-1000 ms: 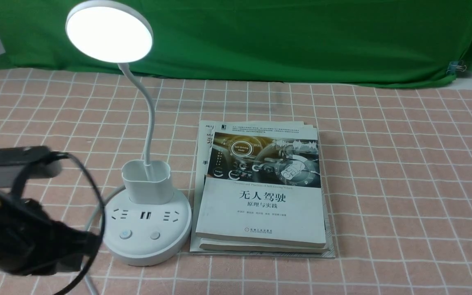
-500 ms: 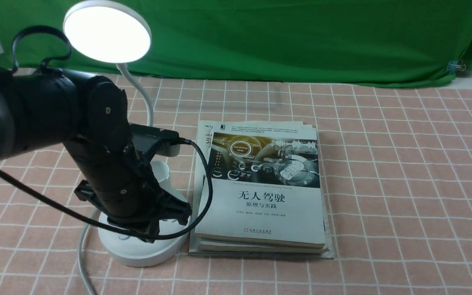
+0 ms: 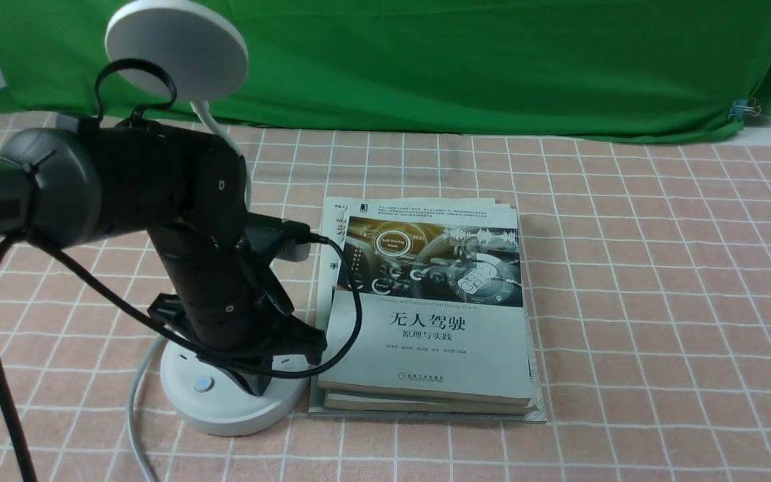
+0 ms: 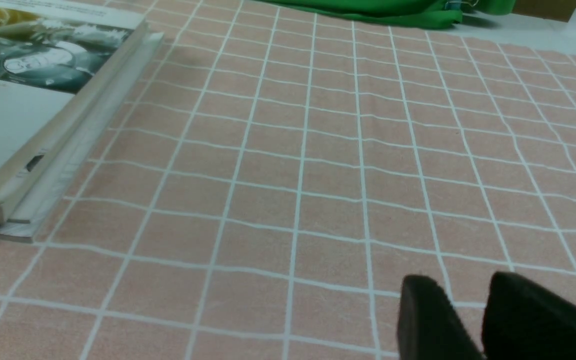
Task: Turn off the table lamp on the pink coffee tablecloth by hand.
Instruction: 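Press the power button on the round power strip under the lamp with the left gripper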
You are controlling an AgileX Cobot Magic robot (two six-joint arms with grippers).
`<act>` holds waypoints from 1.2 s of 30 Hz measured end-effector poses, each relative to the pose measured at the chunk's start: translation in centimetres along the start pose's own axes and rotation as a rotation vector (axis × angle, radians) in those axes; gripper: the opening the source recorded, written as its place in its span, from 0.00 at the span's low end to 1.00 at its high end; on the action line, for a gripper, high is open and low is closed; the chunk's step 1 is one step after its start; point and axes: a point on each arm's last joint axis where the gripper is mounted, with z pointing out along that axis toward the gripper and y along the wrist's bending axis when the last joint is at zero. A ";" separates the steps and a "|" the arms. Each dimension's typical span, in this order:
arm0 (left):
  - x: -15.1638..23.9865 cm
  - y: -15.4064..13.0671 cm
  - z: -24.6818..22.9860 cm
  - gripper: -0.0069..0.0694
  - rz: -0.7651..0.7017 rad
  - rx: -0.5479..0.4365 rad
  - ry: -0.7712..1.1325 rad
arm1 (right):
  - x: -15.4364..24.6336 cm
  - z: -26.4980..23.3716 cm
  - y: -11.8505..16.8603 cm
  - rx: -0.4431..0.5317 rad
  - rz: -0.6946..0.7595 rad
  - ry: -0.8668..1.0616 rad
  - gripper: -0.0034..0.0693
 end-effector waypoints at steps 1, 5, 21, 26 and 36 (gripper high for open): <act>0.0 0.0 0.0 0.08 0.000 0.000 0.000 | 0.0 0.0 0.0 0.000 0.000 0.000 0.38; 0.0 0.0 -0.3 0.08 0.002 -0.002 -0.008 | 0.0 0.0 0.0 0.000 0.000 0.000 0.38; 0.1 0.0 -0.4 0.08 -0.028 -0.002 -0.005 | 0.0 0.0 0.0 0.000 0.000 0.000 0.38; 0.1 0.2 0.0 0.08 -0.044 0.006 0.007 | 0.0 0.0 0.0 0.000 0.000 0.000 0.38; 0.8 -0.2 -3.6 0.08 -0.055 0.008 -0.080 | 0.0 0.0 0.0 0.000 0.000 0.000 0.38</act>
